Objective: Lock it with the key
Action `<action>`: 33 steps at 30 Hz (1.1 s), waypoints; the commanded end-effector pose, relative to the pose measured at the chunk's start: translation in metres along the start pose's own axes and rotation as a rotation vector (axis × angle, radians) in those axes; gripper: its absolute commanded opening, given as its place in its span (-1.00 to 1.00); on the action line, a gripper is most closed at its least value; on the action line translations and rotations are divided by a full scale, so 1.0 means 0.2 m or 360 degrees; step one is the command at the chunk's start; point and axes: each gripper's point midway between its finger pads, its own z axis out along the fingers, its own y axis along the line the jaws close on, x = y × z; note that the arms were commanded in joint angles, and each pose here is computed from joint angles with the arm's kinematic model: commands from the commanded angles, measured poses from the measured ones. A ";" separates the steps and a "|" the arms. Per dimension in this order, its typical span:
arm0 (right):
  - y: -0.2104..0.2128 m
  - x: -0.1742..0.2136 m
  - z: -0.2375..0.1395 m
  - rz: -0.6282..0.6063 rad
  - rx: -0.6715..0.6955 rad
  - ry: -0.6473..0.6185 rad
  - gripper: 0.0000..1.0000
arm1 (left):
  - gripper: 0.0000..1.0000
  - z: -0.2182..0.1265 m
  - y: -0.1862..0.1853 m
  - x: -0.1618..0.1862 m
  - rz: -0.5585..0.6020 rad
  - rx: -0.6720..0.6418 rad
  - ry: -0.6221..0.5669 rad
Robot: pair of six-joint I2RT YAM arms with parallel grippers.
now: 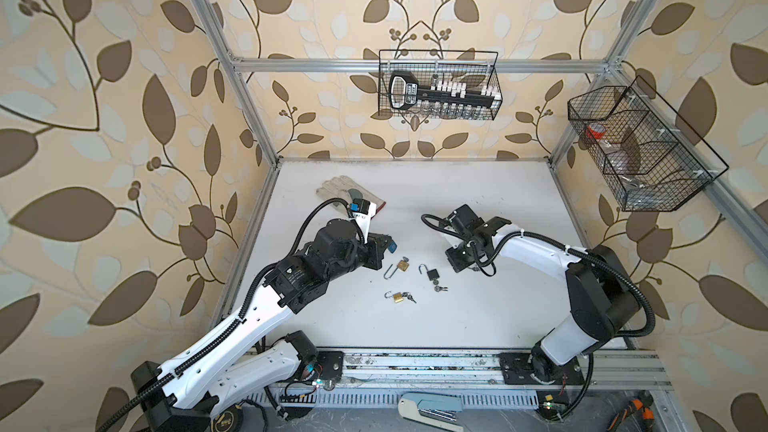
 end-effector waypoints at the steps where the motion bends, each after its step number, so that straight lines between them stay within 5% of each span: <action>1: 0.00 0.12 0.06 -0.0021 0.0007 0.0158 -1.00 | -1.00 0.01 -0.03 -0.03 -0.0031 0.0062 -0.0034; 14: -0.02 0.16 0.15 -0.0028 0.0040 0.0275 -1.00 | -1.00 -0.02 -0.02 -0.03 -0.0038 0.0051 -0.0054; 23: -0.03 0.12 0.12 -0.0022 0.0066 0.0229 -0.41 | -1.00 -0.04 -0.02 -0.04 -0.0078 0.0050 -0.0059; 27: -0.08 -0.04 -0.12 0.0025 0.0169 -0.0087 -0.29 | -1.00 -0.06 -0.01 -0.08 -0.0150 0.0096 -0.0092; 33: 0.12 -0.26 -0.66 -0.0165 -0.0056 -0.0931 -0.16 | -1.00 -0.05 -0.12 -0.14 -0.0215 0.0357 -0.0128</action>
